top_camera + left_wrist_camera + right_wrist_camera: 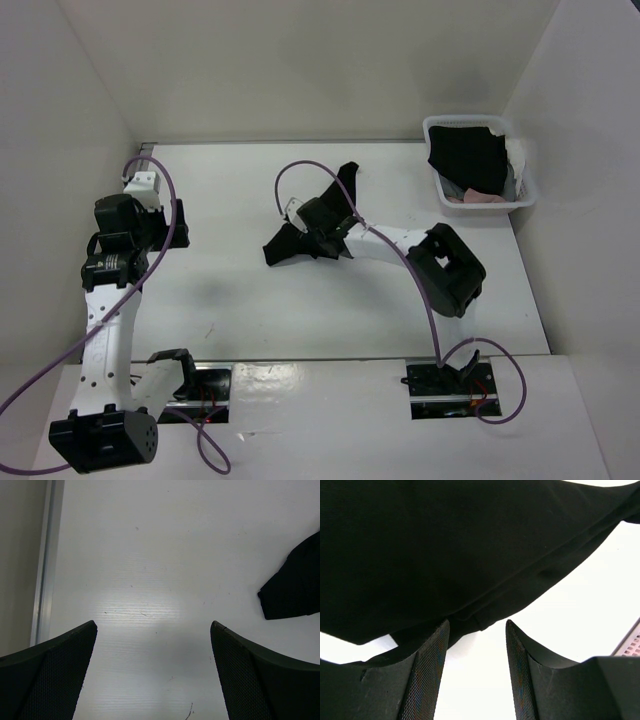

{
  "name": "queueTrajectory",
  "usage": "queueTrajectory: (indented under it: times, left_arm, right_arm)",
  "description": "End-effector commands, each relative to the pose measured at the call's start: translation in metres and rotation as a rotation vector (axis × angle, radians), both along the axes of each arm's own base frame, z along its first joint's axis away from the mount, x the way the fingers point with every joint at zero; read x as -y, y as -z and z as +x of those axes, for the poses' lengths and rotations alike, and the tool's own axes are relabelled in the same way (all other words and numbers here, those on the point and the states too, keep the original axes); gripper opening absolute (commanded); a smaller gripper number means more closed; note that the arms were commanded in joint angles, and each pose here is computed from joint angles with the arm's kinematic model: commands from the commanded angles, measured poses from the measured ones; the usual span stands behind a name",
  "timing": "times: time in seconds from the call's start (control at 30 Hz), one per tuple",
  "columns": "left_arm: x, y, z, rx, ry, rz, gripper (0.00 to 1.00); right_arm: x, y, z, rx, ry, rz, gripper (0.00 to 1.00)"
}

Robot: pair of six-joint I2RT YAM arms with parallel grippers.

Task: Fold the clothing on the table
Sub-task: Flatten the skirt out

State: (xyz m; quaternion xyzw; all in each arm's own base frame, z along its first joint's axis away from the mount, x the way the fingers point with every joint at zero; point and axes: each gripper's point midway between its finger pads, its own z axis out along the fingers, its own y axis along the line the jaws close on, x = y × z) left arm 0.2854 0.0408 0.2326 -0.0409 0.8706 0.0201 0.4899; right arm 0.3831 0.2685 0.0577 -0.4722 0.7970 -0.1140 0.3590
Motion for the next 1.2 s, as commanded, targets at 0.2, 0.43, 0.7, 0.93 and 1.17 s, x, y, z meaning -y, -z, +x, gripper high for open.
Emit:
queueTrajectory:
  times: [0.2,0.43,0.7,0.93,1.17]
  left_arm:
    - [0.0,-0.005,0.0,0.029,0.008,0.007,1.0]
    - [0.0,-0.005,0.0,0.029,0.008,0.007,1.0]
    - [0.0,-0.005,0.0,0.029,0.008,0.007,1.0]
    - [0.0,-0.005,0.0,0.029,0.008,0.007,1.0]
    - [-0.002,-0.005,0.0,0.028,0.0,0.012,1.0]
  right_arm:
    - [0.0,0.007,0.008,0.01,0.007,0.02,0.54]
    - [-0.006,0.007,0.006,-0.01,-0.018,0.041,0.54]
    - [-0.01,0.012,0.006,-0.026,-0.019,0.046,0.47]
    - [-0.012,0.019,0.009,-0.032,-0.026,0.033,0.4]
    - [-0.015,0.01,0.015,-0.01,-0.028,0.035,0.36]
